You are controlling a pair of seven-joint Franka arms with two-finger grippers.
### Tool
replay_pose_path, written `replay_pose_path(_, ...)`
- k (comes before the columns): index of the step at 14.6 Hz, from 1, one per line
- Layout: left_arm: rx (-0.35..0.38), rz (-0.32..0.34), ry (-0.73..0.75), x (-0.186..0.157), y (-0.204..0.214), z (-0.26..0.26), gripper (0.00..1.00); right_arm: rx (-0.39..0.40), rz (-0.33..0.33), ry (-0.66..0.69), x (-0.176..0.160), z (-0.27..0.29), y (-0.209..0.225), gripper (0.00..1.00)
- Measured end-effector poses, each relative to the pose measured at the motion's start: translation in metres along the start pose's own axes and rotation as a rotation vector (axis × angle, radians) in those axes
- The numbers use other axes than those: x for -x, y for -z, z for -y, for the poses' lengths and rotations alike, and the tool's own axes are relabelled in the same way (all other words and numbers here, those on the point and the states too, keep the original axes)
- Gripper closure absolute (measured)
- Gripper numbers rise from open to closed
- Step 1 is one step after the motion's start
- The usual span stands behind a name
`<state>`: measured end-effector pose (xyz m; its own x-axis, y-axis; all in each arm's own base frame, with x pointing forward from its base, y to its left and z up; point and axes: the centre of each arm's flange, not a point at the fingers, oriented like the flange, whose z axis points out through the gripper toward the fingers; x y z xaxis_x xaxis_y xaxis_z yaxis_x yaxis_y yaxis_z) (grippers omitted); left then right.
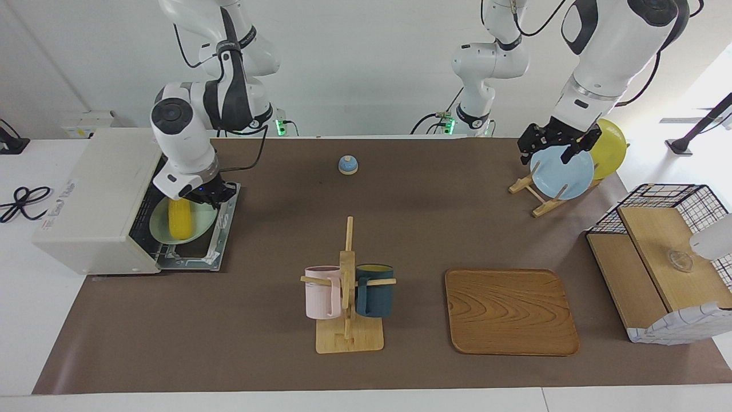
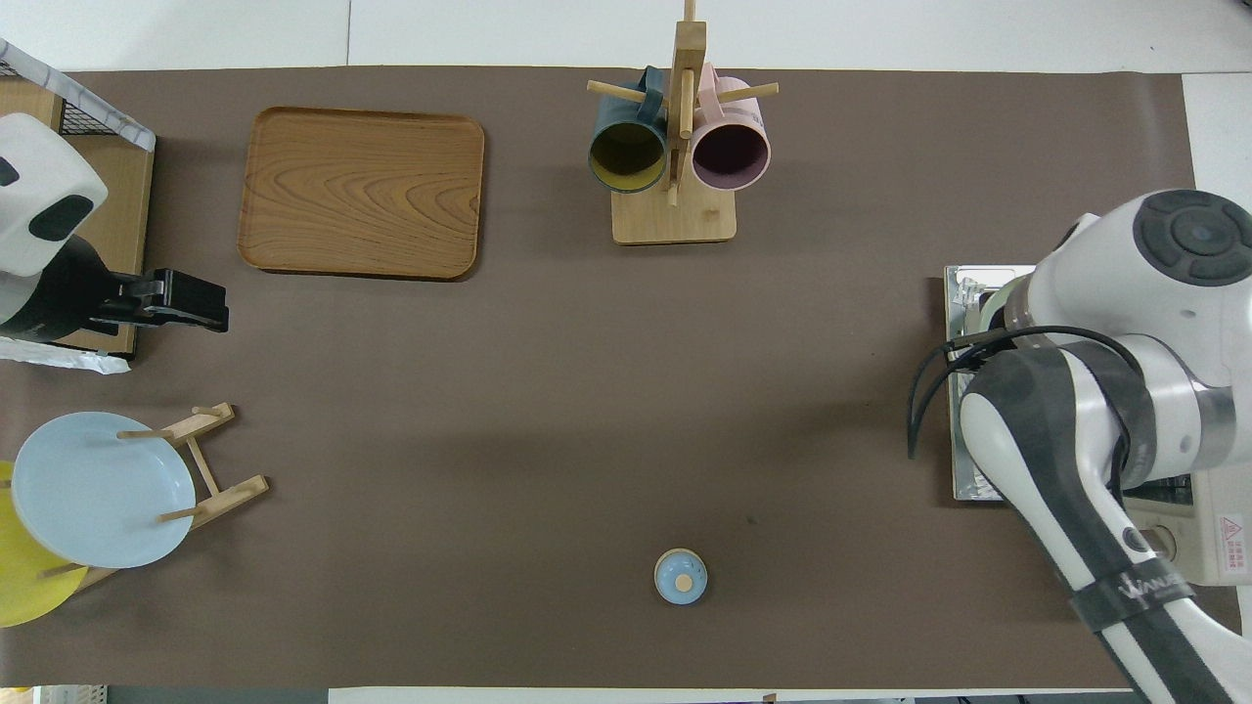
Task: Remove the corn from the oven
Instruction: 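Grasp the green plate with corn and pull it out with the right gripper, then set the green plate on the table center with the right gripper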
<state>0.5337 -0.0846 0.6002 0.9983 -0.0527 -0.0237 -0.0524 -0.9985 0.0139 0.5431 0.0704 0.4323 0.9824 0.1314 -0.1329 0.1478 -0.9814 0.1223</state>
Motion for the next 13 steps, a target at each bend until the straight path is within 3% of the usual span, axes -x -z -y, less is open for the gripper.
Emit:
replay_pose_path(3,0.0,0.0,0.0,0.0,0.0,0.0,0.0,0.022,-0.028,-0.059,-0.018,0.097,0.044,0.97)
replay_pose_path(5,0.0,0.0,0.0,0.0,0.0,0.0,0.0,0.031,-0.044,-0.101,-0.025,0.166,0.051,0.97)
replay_pose_path(10,0.0,0.0,0.001,0.0,0.0,0.0,0.0,0.033,-0.057,-0.245,-0.042,0.34,-0.003,0.97)
replay_pose_path(13,0.0,0.0,0.001,0.0,0.0,0.001,0.0,-0.052,-0.056,-0.277,-0.051,0.372,-0.04,0.97)
